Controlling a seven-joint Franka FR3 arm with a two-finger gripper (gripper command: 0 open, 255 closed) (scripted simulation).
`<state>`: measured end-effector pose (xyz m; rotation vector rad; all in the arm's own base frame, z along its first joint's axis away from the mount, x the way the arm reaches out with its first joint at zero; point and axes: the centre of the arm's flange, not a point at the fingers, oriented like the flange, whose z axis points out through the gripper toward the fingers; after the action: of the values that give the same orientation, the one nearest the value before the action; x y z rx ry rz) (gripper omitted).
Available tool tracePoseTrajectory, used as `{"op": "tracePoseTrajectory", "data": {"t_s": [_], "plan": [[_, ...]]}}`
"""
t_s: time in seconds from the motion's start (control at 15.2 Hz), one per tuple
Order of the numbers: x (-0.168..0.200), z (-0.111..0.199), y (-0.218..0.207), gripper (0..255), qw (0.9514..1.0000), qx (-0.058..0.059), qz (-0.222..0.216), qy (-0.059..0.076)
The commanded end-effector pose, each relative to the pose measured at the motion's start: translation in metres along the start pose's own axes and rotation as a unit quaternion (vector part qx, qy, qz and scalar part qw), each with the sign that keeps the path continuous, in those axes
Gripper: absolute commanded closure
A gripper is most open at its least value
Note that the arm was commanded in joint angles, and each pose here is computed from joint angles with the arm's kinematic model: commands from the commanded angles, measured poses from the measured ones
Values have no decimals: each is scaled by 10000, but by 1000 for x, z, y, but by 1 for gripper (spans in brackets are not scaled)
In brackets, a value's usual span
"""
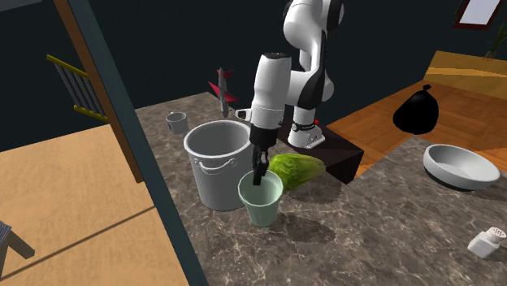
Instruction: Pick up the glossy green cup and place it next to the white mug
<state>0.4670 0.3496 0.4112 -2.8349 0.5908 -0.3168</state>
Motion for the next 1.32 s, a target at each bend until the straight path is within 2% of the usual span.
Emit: {"op": "tracePoseTrajectory", "data": {"t_s": [0.0,1.25], "plan": [[3,-11,-2,255,10000,8,3,10],[19,-106,-29,255,10000,8,3,10]]}}
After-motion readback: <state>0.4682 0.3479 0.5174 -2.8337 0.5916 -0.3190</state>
